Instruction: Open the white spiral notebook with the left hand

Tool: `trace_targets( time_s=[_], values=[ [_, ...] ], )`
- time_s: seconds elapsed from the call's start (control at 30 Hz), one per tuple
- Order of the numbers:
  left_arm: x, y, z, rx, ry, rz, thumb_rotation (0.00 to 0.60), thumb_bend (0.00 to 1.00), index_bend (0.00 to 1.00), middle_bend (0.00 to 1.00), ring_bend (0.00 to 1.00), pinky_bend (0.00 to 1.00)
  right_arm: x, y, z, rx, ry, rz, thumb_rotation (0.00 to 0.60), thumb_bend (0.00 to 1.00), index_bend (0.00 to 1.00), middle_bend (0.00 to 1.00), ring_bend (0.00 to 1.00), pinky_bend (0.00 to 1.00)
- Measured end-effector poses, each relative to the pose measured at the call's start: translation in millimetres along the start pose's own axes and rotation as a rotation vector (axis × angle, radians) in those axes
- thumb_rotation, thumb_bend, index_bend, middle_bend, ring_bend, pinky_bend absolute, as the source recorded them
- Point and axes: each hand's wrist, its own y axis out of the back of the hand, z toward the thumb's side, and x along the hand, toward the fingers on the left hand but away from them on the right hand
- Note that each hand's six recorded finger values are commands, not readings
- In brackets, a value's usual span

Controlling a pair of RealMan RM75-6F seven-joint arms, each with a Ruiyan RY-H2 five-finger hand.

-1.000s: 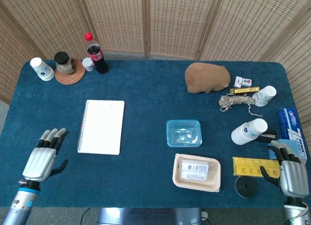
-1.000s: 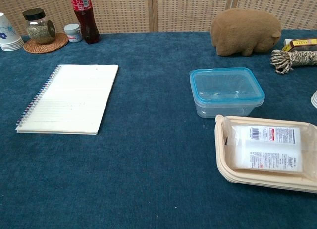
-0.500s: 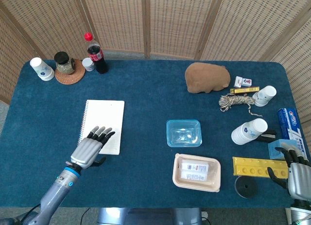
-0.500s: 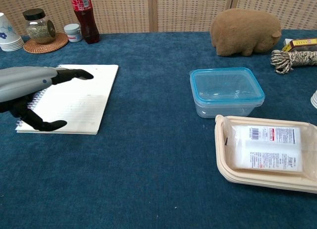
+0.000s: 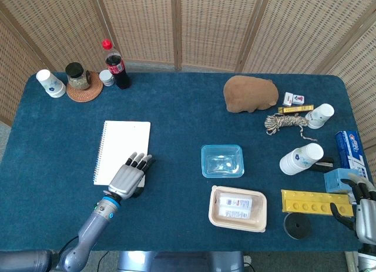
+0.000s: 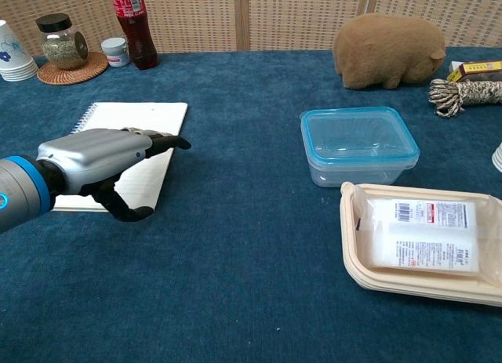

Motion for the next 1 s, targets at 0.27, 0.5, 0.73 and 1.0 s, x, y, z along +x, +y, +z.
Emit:
trace_targets(
  time_s=[0.27, 0.5, 0.73, 1.0],
  values=[
    [8.1, -8.6, 5.3, 0.003, 0.005, -0.021, 0.600, 0.31, 0.09, 0.05, 0.00, 0.00, 2.7, 3.5, -3.5, -0.002, -0.004, -0.012, 0.600, 0.29, 0.26, 0.23, 0.15, 0.27],
    [9.4, -10.7, 6.3, 0.001, 0.008, -0.020, 0.600, 0.31, 0.08, 0.05, 0.00, 0.00, 5.2, 5.8, -6.6, -0.002, -0.010, -0.019, 0.600, 0.29, 0.25, 0.23, 0.15, 0.27],
    [13.1, -8.0, 1.6, 0.000, 0.038, 0.016, 0.600, 0.31, 0.08, 0.06, 0.00, 0.00, 5.2, 5.4, -7.1, -0.002, -0.011, -0.022, 0.600, 0.29, 0.25, 0.23, 0.15, 0.27],
    [15.8, -7.1, 0.1, -0.001, 0.053, 0.039, 0.600, 0.31, 0.08, 0.07, 0.00, 0.00, 5.6, 8.3, -7.7, 0.001, -0.013, -0.039, 0.600, 0.29, 0.24, 0.23, 0.15, 0.27]
  ],
)
